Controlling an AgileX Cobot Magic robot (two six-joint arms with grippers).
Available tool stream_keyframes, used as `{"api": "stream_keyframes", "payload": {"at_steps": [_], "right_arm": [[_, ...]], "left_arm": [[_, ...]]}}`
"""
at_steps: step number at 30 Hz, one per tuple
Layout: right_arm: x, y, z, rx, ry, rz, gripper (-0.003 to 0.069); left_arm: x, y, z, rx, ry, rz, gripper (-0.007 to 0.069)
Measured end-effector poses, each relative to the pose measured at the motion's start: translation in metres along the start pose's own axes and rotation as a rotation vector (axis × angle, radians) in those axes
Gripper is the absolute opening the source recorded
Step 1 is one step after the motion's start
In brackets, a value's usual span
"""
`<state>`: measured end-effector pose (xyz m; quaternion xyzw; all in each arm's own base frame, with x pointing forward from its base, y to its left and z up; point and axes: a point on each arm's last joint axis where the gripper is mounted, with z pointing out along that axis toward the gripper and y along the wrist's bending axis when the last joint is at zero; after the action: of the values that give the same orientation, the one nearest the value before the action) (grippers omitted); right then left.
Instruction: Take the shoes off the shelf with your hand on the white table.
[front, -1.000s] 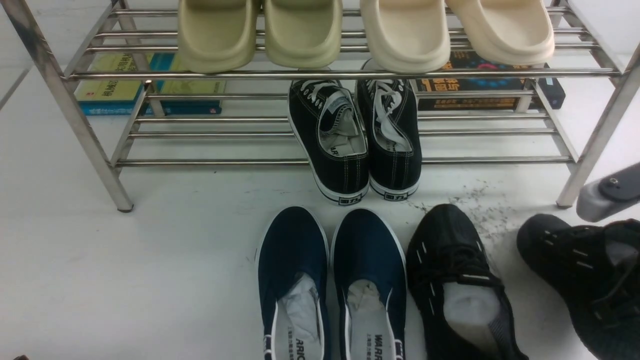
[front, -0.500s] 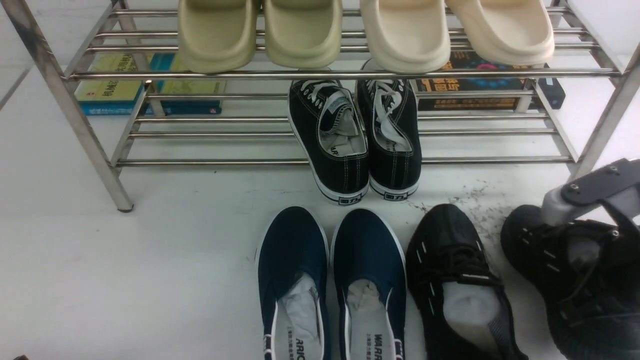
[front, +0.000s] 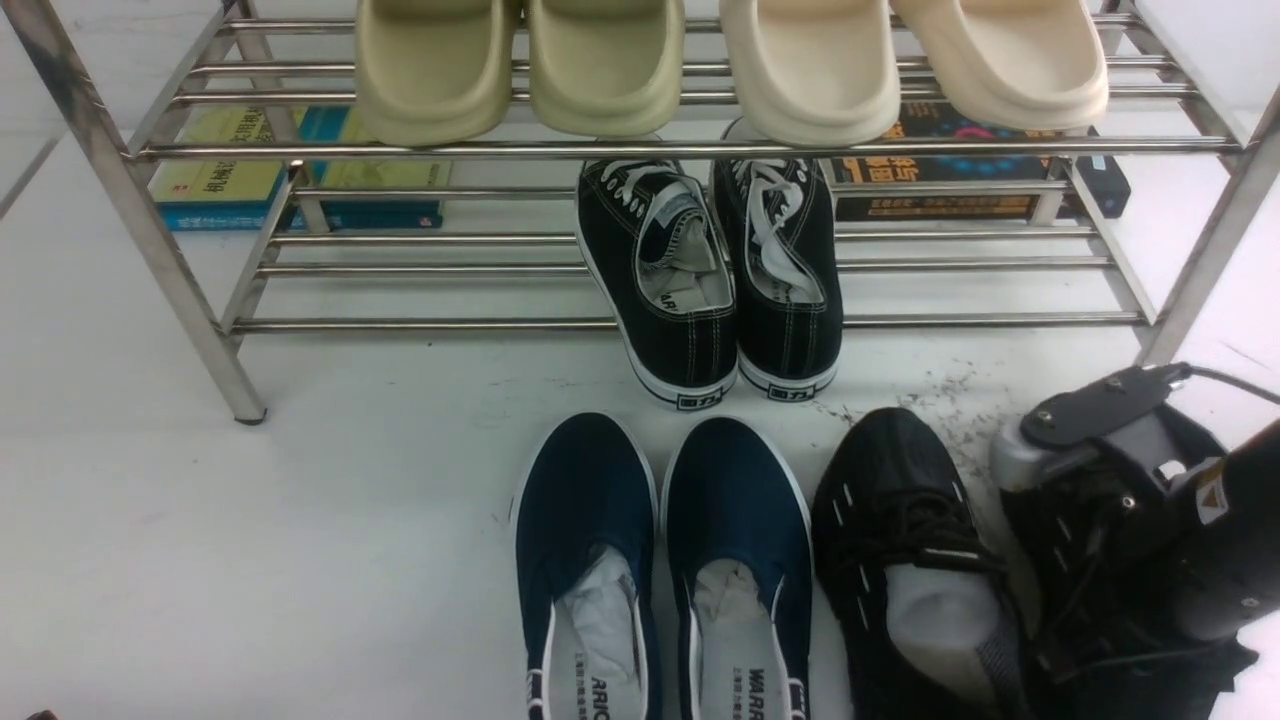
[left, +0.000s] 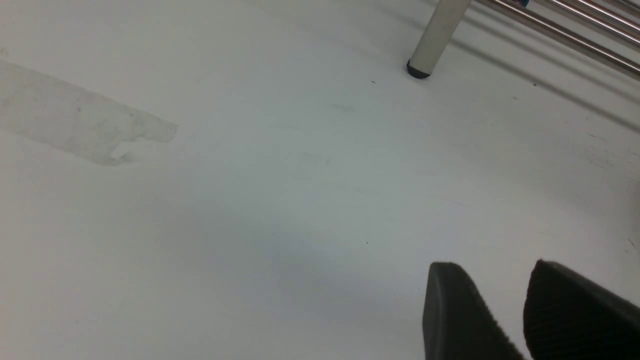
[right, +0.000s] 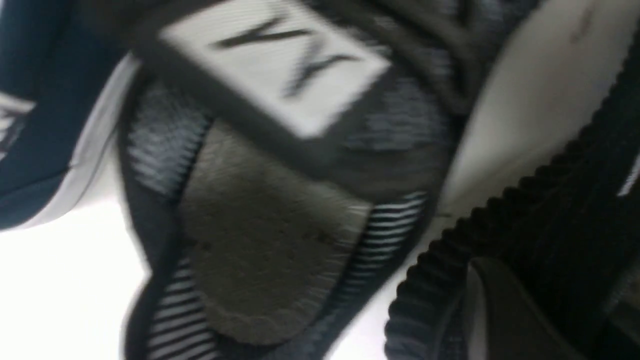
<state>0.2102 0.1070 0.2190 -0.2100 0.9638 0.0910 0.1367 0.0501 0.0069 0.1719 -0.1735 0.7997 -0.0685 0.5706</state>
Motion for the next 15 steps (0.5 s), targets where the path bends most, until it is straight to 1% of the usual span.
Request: {"api": "stream_keyframes", "payload": {"at_steps": [3,5,6,7,9,10,13,15], "right_arm": [[0.001,0.007,0.001,-0.01,0.014,-0.025,0.0161],[0.003,0.008,0.001,-0.012,0.03,-0.021,0.0205],[0.003,0.008,0.001,-0.012,0.03,-0.021,0.021],[0.004,0.008,0.001,-0.013,0.044,-0.019,0.0245],[0.006,0.008,0.001,-0.014,0.065,-0.016,0.0287],[0.006,0.008,0.001,-0.015,0.068,-0.016,0.0295],[0.011,0.009,-0.003,-0.027,0.112,-0.012,0.0348],[0.01,0.011,-0.01,-0.032,0.105,-0.014,0.0363]], "left_arm": [[0.0,0.0,0.0,0.0,0.0,0.0,0.0242],[0.0,0.0,0.0,0.0,0.0,0.0,0.0242],[0.0,0.0,0.0,0.0,0.0,0.0,0.0242],[0.0,0.0,0.0,0.0,0.0,0.0,0.0242],[0.0,0.0,0.0,0.0,0.0,0.0,0.0242],[0.0,0.0,0.0,0.0,0.0,0.0,0.0242],[0.0,0.0,0.0,0.0,0.0,0.0,0.0242],[0.0,0.0,0.0,0.0,0.0,0.0,0.0242]]}}
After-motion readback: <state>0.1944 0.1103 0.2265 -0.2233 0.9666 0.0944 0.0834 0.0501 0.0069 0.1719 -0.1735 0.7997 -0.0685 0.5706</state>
